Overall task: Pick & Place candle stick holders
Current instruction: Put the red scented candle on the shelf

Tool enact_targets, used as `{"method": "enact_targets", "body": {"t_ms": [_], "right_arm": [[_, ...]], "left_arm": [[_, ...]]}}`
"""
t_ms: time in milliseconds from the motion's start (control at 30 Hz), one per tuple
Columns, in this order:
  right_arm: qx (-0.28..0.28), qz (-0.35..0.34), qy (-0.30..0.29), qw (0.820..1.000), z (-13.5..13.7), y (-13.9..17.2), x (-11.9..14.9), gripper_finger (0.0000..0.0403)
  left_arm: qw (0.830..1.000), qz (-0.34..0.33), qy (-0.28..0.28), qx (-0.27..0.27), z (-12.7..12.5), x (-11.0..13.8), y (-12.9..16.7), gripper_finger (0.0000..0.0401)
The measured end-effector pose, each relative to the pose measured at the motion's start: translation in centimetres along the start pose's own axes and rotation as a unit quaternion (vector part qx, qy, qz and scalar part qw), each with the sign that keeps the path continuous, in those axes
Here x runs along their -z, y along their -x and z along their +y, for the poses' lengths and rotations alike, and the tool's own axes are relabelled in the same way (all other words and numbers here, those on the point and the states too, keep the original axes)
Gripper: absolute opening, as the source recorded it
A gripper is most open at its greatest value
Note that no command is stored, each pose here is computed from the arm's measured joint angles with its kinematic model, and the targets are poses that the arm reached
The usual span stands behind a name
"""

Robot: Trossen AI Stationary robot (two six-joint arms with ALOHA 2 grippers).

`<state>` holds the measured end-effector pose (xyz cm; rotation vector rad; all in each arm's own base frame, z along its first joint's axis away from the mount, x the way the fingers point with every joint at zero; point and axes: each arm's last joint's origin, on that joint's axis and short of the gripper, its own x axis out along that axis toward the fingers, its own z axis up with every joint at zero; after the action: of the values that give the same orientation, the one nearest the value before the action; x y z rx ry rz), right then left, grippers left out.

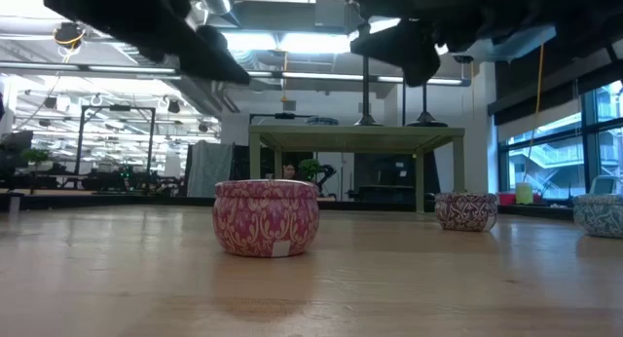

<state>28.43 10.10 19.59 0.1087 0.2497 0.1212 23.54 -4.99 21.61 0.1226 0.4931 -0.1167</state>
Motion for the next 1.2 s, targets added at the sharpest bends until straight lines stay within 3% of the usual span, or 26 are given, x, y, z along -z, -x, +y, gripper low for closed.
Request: {"method": "enact_targets", "body": {"t_ms": [133, 400, 867, 1200], "right_arm": [[-0.004, 0.005, -0.009, 1.000, 0.3, -1.6, 0.5, 0.0295], [-0.043, 0.058, 0.047, 0.996, 1.6, -6.3, 0.5, 0.0338], [-0.078, 0.155, 0.030, 0.984, 1.9, -10.0, 4.1, 0.0343], [-0.078, 0.155, 0.031, 0.984, 1.8, -10.5, 5.0, 0.0343]], "left_arm": [[1.000, -0.012, -0.002, 0.006, -0.2, -0.4, 1.3, 0.0372], [1.000, -0.008, -0.003, 0.021, -0.8, -0.4, 1.9, 0.0372], [0.999, 0.012, 0.017, 0.038, -1.7, 0.0, 2.0, 0.0372], [0.999, 0.013, 0.015, 0.041, -1.9, 0.0, 2.0, 0.0372]]}}
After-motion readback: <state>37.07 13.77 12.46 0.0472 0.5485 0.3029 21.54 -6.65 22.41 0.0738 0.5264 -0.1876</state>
